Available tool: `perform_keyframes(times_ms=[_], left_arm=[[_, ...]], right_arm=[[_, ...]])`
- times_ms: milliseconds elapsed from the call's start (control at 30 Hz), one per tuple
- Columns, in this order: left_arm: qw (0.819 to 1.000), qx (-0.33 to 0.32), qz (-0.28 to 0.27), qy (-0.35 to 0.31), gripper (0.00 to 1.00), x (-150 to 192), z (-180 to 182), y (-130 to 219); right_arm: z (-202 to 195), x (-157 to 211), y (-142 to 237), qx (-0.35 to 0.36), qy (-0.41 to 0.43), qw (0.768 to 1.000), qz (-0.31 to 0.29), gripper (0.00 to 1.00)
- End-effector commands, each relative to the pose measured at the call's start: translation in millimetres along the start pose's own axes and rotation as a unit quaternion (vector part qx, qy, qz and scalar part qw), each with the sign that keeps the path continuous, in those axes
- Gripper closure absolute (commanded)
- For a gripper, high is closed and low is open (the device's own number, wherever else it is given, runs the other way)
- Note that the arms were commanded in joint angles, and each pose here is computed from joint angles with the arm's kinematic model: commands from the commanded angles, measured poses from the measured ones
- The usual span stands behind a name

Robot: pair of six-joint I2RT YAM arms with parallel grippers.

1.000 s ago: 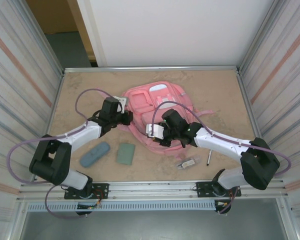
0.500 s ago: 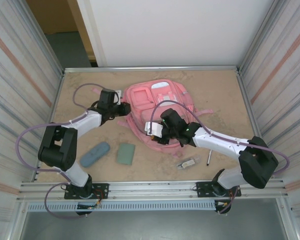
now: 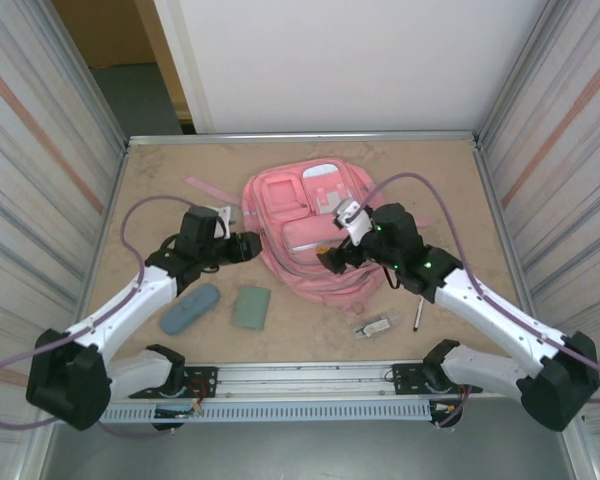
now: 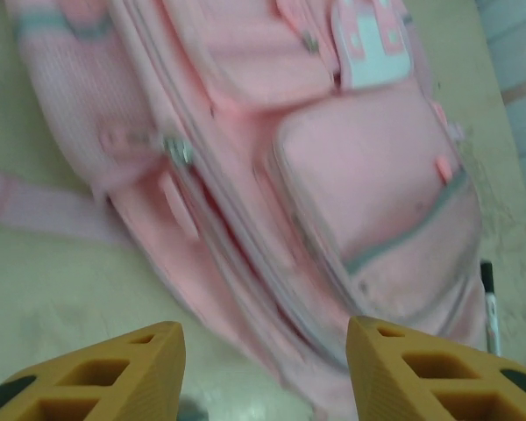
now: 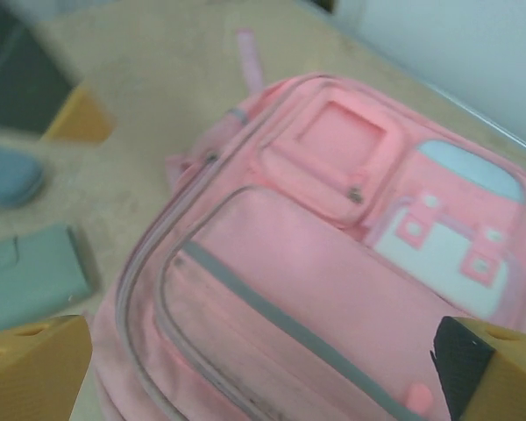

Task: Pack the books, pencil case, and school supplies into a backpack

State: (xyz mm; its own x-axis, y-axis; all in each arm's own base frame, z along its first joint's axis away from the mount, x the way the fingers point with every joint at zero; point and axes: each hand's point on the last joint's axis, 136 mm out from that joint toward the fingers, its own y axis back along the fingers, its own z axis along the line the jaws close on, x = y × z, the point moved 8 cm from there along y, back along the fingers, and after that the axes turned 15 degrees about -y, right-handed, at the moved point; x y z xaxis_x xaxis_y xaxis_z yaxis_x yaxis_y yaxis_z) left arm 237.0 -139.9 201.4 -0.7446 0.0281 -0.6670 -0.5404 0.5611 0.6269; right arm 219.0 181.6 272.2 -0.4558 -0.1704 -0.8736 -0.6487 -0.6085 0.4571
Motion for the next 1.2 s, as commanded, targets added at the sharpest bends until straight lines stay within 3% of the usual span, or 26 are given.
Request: perform_keyframes(times_ms=[0,67,200,333,433,667,800,867,933,1167], left_arm=[[0.997,0.024,0.054,0.057,0.48,34.9,-10.0,6.6],[0.997,0.025,0.048,0.047,0.48,41.0,-22.8,10.8],[0.999,0.021,0.040,0.029,0.46,44.5,-39.8,12.4],[0.996,-0.048,0.057,0.058,0.45,58.4,-24.3,14.4],[0.991,-0.091,0.069,0.065,0.44,64.2,-13.1,22.9],[0.984,-0.131,0.105,0.057,0.41,73.7,-3.2,34.4],[0.979,-0.142,0.129,0.065,0.41,87.9,4.1,31.8],[0.978,-0.138,0.142,0.073,0.41,95.1,6.6,27.6],[0.975,-0.138,0.155,0.080,0.41,102.1,9.1,23.9],[0.976,-0.107,0.154,0.107,0.41,112.9,8.3,17.9]], right_arm=[[-36.3,10.9,10.8,0.134,-0.190,0.973,-0.017,0.01],[-59.5,25.6,15.5,0.198,-0.294,0.935,-0.012,0.01],[-88.4,44.8,9.7,0.166,-0.410,0.895,0.048,0.00],[-115.3,64.9,-15.8,0.143,-0.491,0.848,0.140,0.21],[-118.2,72.5,-40.1,0.104,-0.497,0.841,0.184,0.38],[-113.2,75.7,-68.9,0.090,-0.487,0.841,0.216,0.51],[-105.4,68.8,-70.8,0.074,-0.480,0.845,0.221,0.70],[-101.6,63.4,-67.6,0.071,-0.479,0.846,0.223,0.70],[-99.3,56.3,-64.6,0.076,-0.475,0.848,0.222,0.60],[-103.8,68.0,-78.0,0.096,-0.487,0.834,0.239,0.43]])
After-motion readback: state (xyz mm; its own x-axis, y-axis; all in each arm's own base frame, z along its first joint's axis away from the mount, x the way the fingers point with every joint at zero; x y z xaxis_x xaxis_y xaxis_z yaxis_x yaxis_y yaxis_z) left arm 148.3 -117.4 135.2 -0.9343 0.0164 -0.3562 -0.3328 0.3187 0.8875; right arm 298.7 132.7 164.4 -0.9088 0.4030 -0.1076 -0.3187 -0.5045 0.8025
